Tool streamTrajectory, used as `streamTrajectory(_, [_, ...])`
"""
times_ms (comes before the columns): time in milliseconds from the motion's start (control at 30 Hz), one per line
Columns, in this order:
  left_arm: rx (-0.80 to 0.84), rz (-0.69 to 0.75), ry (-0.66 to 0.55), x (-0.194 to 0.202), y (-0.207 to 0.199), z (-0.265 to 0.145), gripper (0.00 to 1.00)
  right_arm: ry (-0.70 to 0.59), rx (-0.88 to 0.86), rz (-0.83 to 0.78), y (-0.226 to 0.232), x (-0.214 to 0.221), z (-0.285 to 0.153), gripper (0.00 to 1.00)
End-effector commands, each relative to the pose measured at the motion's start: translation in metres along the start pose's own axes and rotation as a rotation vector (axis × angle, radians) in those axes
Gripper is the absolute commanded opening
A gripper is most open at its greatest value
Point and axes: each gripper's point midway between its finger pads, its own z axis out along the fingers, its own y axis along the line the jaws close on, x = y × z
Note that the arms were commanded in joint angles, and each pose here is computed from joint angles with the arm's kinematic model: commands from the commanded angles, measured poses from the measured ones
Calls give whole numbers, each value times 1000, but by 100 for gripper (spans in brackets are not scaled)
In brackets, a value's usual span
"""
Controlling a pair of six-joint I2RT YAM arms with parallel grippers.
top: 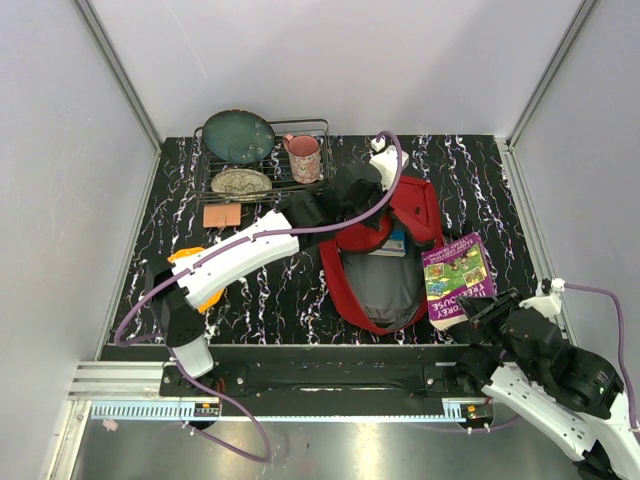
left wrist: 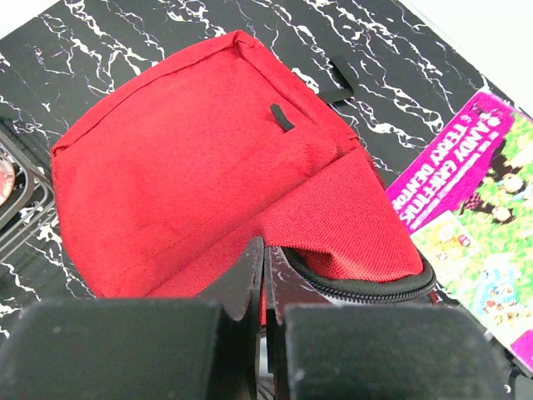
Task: Pack the student bag
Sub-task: Place the book in the student bag.
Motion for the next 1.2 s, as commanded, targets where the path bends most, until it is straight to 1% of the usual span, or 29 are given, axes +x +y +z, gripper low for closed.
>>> streamTrajectory(0, [55,-101,-181,-57,-10,-34,0,64,-264,84,57,-2,-24,0])
streamTrajectory(33, [65,-107,-181,-57,-11,-33,0,89,-296,101,64,1,-28,0])
streamTrajectory(67, [78,-113,-181,-58,-14,-33,0,151,-322,97,67,12,-31,0])
streamTrajectory(133, [121,-110,-177,-59,-22,-32,0,218,-376,117,78,22,-38,0])
streamTrajectory(167, [133,-112,-171,-58,-25,-31,0,297,-390,108,80,38,-39,0])
streamTrajectory(233, [163,-112,-164,-57,-30,-31,0,368,-434,116,92,53,-40,0])
streamTrajectory(267, [175,-112,-161,-56,-33,-32,0,437,-425,105,89,70,-35,0])
streamTrajectory(367, [211,-116,-150,-54,-38,-36,0,486,-404,116,89,90,-17,0])
streamTrajectory(433, [218,-112,-141,-50,-39,-38,0,467,-387,121,86,95,-4,0])
streamTrajectory(467, [224,-111,-148,-51,-39,-43,0,437,-380,137,85,92,2,0])
streamTrajectory(533, [214,-109,-136,-47,-36,-44,0,413,-404,156,90,91,8,0])
streamTrajectory(633, [215,-100,-121,-43,-35,-47,0,377,-386,193,88,90,21,0])
streamTrajectory(700, [249,-96,-116,-41,-40,-50,0,326,-394,216,88,84,29,0])
streamTrajectory(733, [259,-93,-110,-39,-42,-51,0,296,-430,231,95,80,33,0])
streamTrajectory(833, [288,-87,-98,-35,-46,-55,0,158,-421,297,92,59,48,0])
streamTrajectory(900, [303,-86,-95,-34,-48,-58,0,108,-435,360,95,48,50,0])
streamTrajectory(1033, [314,-82,-87,-31,-49,-62,0,-5,-446,407,95,27,55,0])
streamTrajectory(1133, [323,-88,-91,-32,-50,-66,0,-19,-460,442,98,25,58,0])
streamTrajectory(1167, [328,-90,-91,-32,-50,-67,0,-12,-456,478,97,26,60,0])
